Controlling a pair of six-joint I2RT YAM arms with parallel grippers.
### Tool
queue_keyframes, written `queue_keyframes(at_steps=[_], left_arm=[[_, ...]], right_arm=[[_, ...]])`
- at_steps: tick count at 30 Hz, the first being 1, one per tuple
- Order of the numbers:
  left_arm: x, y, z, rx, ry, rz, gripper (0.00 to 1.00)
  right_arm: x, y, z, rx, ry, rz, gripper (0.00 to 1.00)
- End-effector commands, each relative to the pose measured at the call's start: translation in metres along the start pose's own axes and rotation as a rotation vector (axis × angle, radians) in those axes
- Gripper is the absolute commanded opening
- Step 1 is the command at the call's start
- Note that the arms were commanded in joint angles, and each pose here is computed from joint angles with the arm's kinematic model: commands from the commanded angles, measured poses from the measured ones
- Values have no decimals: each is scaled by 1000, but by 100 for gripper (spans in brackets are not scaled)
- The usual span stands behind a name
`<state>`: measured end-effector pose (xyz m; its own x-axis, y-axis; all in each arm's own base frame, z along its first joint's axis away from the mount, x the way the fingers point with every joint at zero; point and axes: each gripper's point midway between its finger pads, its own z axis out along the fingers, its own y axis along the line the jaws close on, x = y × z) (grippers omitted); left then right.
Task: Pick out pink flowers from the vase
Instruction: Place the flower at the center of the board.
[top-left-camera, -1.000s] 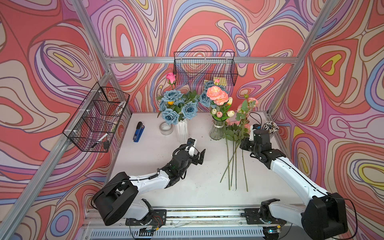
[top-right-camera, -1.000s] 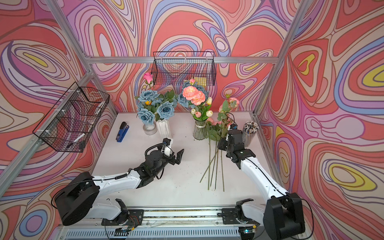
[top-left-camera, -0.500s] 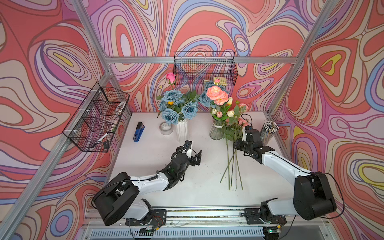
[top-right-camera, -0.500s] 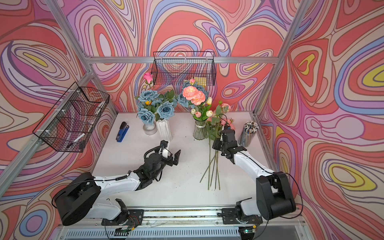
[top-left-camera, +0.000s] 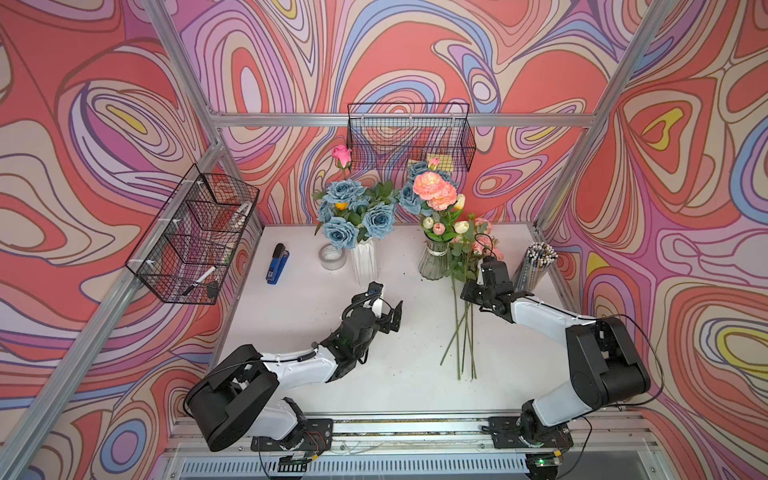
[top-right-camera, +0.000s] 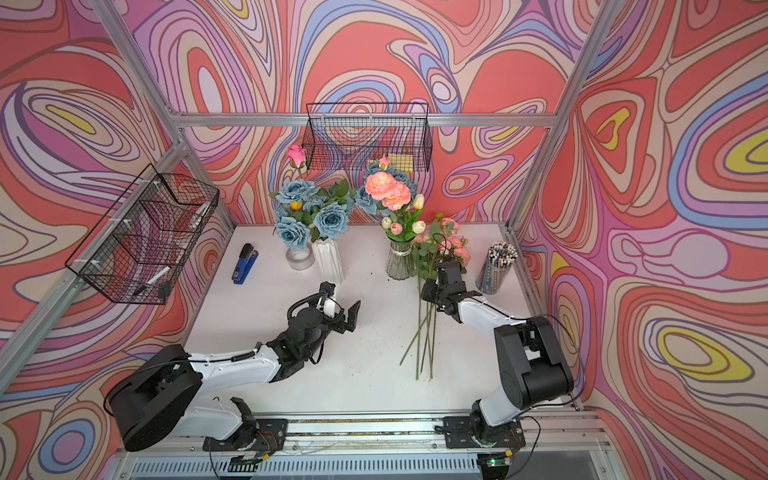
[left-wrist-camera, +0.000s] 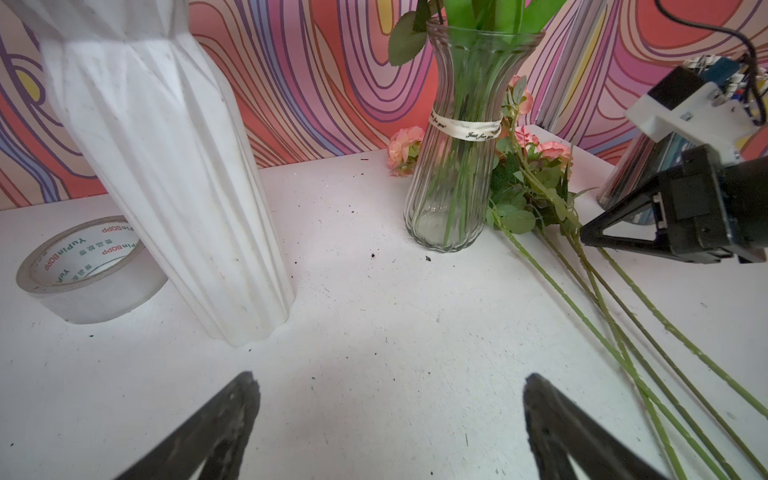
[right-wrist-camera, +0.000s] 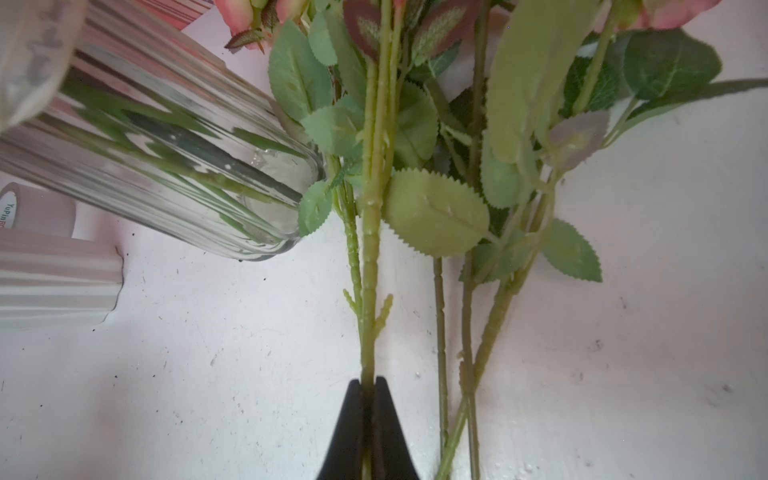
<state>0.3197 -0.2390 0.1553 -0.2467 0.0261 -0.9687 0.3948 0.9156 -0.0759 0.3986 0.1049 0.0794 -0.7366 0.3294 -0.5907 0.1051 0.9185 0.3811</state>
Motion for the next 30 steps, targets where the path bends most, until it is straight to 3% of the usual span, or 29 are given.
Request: queue_keyframes(at_steps=[1, 10, 26, 30], left_arm=[[-6, 1, -2, -3, -29, -18, 100], [-6, -3, 0, 13, -17, -18, 100], [-8, -9, 2, 38, -6, -8, 100], [-34, -25, 12, 92, -55, -23, 100]], right_arm=[[-10, 12, 3, -33, -28, 1, 0], [-12, 13, 7, -29, -24, 3, 0], [-43, 33, -17, -53, -62, -41, 26], [-49, 30, -29, -35, -102, -53, 29]])
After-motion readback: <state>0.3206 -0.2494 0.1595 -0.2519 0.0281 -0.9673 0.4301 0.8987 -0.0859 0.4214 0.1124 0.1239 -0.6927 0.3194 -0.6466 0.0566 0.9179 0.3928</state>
